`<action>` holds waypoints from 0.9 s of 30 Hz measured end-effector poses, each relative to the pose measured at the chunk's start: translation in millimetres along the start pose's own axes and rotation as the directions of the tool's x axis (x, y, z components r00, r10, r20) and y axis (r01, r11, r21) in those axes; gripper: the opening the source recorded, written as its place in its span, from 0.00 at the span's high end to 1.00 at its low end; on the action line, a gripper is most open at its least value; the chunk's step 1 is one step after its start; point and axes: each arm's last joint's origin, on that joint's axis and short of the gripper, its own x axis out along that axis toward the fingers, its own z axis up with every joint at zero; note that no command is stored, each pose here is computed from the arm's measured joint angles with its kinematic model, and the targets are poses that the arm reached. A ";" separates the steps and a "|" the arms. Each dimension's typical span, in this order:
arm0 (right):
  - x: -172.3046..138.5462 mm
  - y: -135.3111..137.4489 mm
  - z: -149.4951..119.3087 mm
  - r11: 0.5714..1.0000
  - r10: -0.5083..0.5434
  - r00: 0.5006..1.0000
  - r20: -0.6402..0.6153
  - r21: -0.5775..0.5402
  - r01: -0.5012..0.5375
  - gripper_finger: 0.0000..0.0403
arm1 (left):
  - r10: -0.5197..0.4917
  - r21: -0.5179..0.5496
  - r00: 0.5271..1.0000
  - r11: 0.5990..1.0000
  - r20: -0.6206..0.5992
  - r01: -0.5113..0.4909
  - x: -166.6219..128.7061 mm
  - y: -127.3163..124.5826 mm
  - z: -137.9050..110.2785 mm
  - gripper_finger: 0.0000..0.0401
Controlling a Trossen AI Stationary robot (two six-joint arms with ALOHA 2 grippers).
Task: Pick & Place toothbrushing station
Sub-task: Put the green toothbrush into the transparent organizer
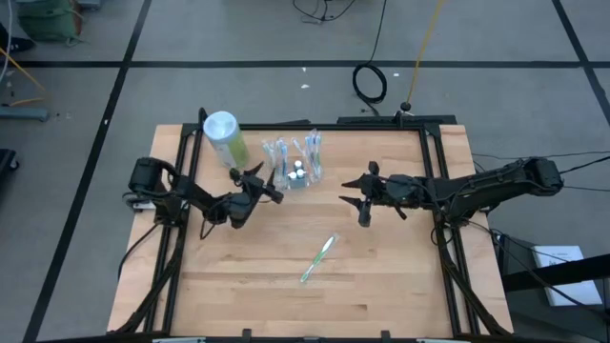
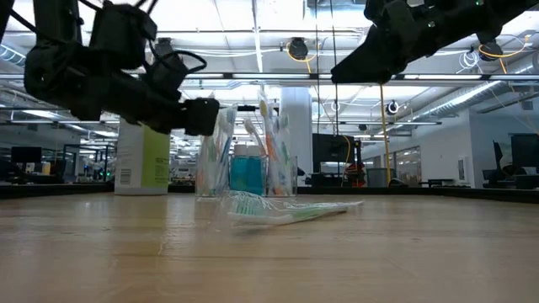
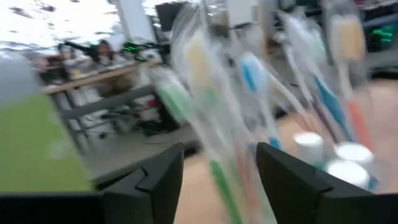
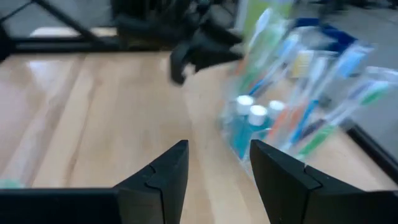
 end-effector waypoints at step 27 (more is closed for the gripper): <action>114.3 124.3 -32.6 0.628 0.612 0.674 -0.413 -0.264 -0.732 0.59 | -0.255 0.135 0.966 0.957 -0.035 0.257 -57.7 9.3 41.4 0.59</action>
